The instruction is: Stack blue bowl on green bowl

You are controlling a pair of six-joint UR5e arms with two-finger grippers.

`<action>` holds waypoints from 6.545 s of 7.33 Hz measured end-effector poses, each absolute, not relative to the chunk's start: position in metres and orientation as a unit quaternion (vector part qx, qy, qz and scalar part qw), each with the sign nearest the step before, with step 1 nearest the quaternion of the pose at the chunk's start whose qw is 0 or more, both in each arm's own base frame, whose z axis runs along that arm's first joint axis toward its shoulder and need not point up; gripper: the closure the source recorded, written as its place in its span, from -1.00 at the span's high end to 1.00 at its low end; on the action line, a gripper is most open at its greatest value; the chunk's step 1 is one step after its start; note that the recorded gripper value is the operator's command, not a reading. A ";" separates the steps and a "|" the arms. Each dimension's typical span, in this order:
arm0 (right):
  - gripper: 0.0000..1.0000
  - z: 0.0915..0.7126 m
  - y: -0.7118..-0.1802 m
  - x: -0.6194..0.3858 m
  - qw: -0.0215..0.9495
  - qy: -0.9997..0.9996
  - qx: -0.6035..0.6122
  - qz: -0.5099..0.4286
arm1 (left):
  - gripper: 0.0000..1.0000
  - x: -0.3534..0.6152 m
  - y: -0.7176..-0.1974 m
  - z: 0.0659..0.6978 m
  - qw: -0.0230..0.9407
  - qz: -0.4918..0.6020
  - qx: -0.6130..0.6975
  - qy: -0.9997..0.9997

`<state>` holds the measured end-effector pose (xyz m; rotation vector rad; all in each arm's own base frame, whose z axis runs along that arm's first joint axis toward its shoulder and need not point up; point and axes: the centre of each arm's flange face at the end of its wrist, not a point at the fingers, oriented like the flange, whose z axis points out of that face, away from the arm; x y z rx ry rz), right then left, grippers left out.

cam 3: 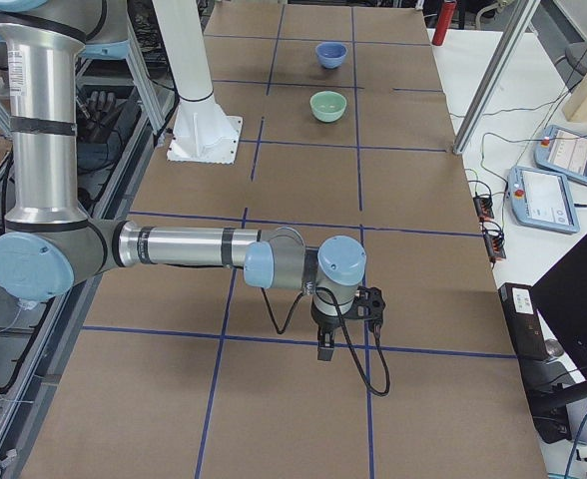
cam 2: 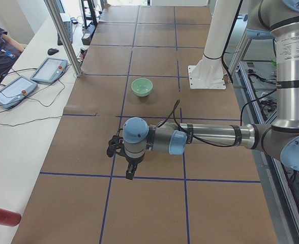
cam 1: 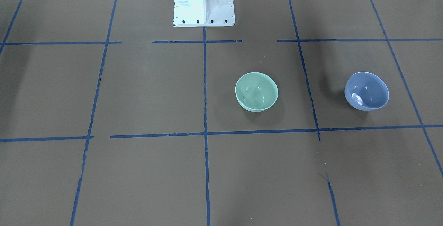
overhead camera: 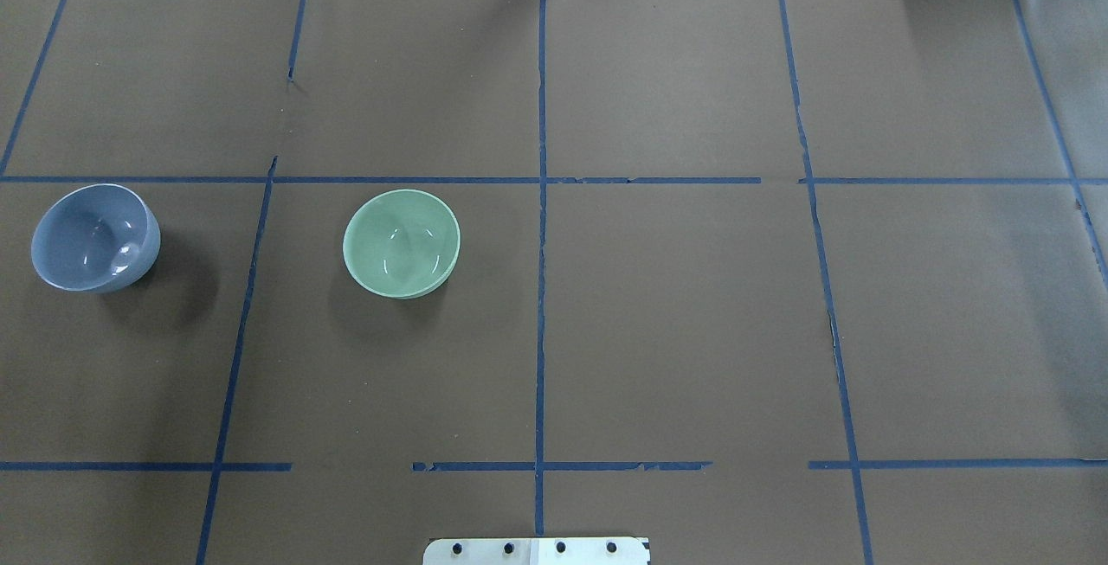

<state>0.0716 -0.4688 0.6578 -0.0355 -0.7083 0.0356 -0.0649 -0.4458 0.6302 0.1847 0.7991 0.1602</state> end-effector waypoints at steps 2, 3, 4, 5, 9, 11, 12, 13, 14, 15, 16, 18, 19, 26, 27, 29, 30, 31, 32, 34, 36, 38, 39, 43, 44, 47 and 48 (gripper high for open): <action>1.00 0.658 -0.469 0.071 0.938 -0.347 -0.017 0.017 | 1.00 -0.065 -0.446 0.632 0.914 0.076 0.087 0.390; 1.00 0.658 -0.469 0.072 0.938 -0.347 -0.017 0.017 | 1.00 -0.064 -0.447 0.633 0.913 0.075 0.087 0.392; 1.00 0.658 -0.469 0.072 0.938 -0.347 -0.017 0.017 | 1.00 -0.064 -0.450 0.629 0.912 0.077 0.093 0.393; 1.00 0.658 -0.469 0.072 0.938 -0.347 -0.017 0.017 | 1.00 -0.061 -0.453 0.624 0.910 0.083 0.102 0.393; 1.00 0.658 -0.469 0.071 0.938 -0.347 -0.017 0.017 | 1.00 0.055 -0.467 0.604 0.906 0.012 0.082 0.415; 1.00 0.658 -0.469 0.071 0.938 -0.347 -0.017 0.017 | 1.00 0.115 -0.463 0.610 0.903 -0.035 0.080 0.421; 1.00 0.658 -0.469 0.072 0.938 -0.347 -0.017 0.017 | 0.98 0.136 -0.463 0.612 0.901 -0.051 0.074 0.425; 1.00 0.658 -0.469 0.072 0.938 -0.347 -0.017 0.018 | 0.36 0.154 -0.465 0.612 0.901 -0.062 0.071 0.423; 1.00 0.658 -0.469 0.072 0.938 -0.347 -0.017 0.017 | -0.71 0.167 -0.467 0.610 0.902 -0.067 0.072 0.420; 1.00 0.658 -0.469 0.072 0.938 -0.347 -0.017 0.017 | -0.93 0.172 -0.467 0.609 0.903 -0.069 0.071 0.418; 1.00 0.658 -0.469 0.072 0.938 -0.347 -0.018 0.018 | -1.00 0.174 -0.467 0.610 0.904 -0.069 0.068 0.417; 1.00 0.658 -0.469 0.071 0.938 -0.347 -0.017 0.017 | -1.00 0.173 -0.464 0.614 0.905 -0.071 0.063 0.414; 1.00 0.658 -0.469 0.071 0.938 -0.347 -0.017 0.017 | -1.00 0.172 -0.463 0.615 0.907 -0.072 0.058 0.410; 1.00 0.658 -0.469 0.071 0.938 -0.347 -0.017 0.017 | -1.00 0.214 -0.492 0.385 0.881 -0.171 0.016 0.441; 1.00 0.658 -0.469 0.071 0.938 -0.347 -0.017 0.017 | -1.00 0.254 -0.489 0.349 0.869 -0.185 -0.004 0.459; 1.00 0.658 -0.469 0.071 0.938 -0.347 -0.017 0.017 | -1.00 0.324 -0.472 0.299 0.858 -0.205 -0.034 0.470; 1.00 0.658 -0.469 0.071 0.938 -0.347 -0.017 0.017 | -1.00 0.352 -0.461 0.285 0.860 -0.211 -0.043 0.462; 1.00 0.658 -0.469 0.071 0.938 -0.347 -0.017 0.017 | -1.00 0.372 -0.451 0.279 0.863 -0.216 -0.047 0.454; 1.00 0.658 -0.469 0.071 0.938 -0.347 -0.017 0.017 | -1.00 0.387 -0.446 0.281 0.867 -0.220 -0.048 0.445; 1.00 0.658 -0.469 0.071 0.938 -0.347 -0.017 0.017 | -1.00 0.407 -0.443 0.296 0.875 -0.223 -0.051 0.427; 1.00 0.658 -0.469 0.072 0.938 -0.347 -0.018 0.018 | -1.00 0.417 -0.442 0.305 0.879 -0.222 -0.055 0.419; 1.00 0.658 -0.469 0.071 0.938 -0.347 -0.018 0.018 | -1.00 0.421 -0.442 0.309 0.880 -0.221 -0.056 0.416; 1.00 0.658 -0.469 0.071 0.938 -0.347 -0.018 0.017 | -0.83 0.422 -0.442 0.309 0.881 -0.220 -0.057 0.416; 1.00 0.658 -0.469 0.072 0.938 -0.347 -0.017 0.018 | 0.99 0.434 -0.441 0.311 0.884 -0.215 -0.061 0.412; 1.00 0.658 -0.469 0.072 0.938 -0.347 -0.017 0.018 | 1.00 0.436 -0.440 0.311 0.884 -0.214 -0.061 0.412; 1.00 0.658 -0.469 0.071 0.938 -0.347 -0.018 0.017 | 1.00 0.419 -0.440 0.295 0.877 -0.214 -0.051 0.428; 1.00 0.658 -0.469 0.071 0.938 -0.347 -0.018 0.017 | 1.00 0.401 -0.445 0.289 0.873 -0.215 -0.040 0.436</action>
